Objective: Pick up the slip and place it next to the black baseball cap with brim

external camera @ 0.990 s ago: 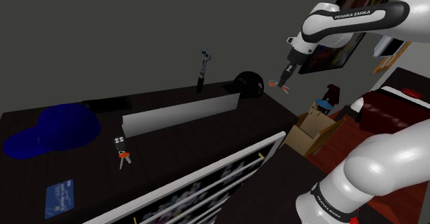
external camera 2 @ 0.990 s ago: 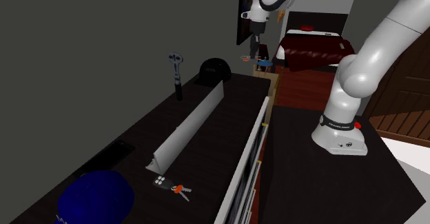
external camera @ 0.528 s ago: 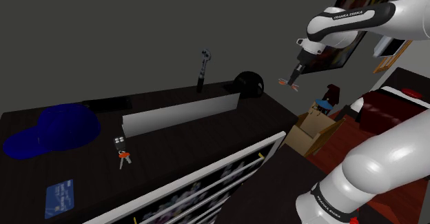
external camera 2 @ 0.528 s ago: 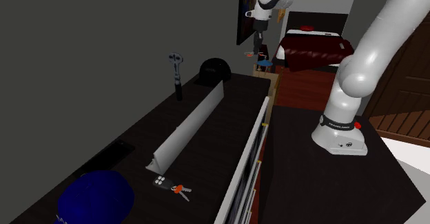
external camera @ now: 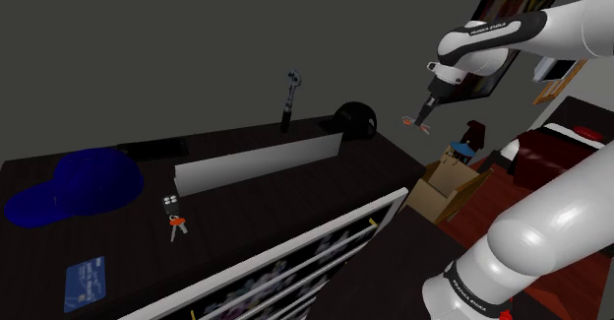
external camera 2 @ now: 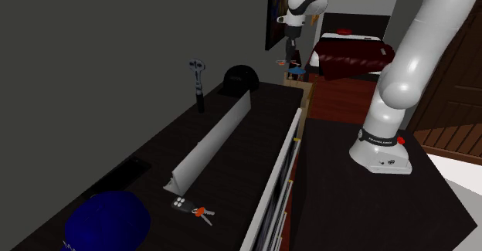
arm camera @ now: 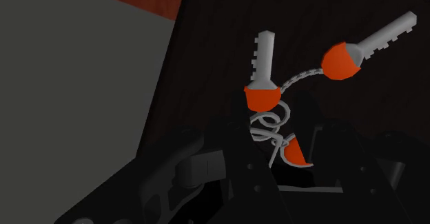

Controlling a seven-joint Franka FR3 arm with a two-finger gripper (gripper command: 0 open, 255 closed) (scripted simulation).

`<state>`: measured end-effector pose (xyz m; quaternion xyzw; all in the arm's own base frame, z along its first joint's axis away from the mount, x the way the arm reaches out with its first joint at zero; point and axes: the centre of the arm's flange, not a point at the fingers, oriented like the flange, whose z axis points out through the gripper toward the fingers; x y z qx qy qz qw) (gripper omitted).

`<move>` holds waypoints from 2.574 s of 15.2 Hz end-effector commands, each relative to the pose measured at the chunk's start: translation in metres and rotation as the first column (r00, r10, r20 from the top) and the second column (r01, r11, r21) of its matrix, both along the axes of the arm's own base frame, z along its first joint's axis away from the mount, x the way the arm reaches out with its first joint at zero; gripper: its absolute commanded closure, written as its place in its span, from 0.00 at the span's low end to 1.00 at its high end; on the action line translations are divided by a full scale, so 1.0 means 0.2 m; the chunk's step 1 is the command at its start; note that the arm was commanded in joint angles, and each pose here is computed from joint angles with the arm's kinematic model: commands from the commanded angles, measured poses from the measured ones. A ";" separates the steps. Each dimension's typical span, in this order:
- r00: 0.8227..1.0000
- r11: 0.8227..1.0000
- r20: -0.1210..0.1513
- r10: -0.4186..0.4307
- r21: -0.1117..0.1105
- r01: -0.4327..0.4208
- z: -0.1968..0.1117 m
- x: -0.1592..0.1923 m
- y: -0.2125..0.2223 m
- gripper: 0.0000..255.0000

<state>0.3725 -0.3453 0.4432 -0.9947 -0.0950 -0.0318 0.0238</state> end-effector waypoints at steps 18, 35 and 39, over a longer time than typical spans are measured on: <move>1.000 1.000 0.000 0.000 0.000 0.000 -0.50 0.00 0.00 1.00; 1.000 1.000 0.000 0.000 0.000 0.000 -0.76 0.00 0.00 1.00; 1.000 1.000 0.000 0.000 0.000 0.000 -0.76 0.00 0.00 0.00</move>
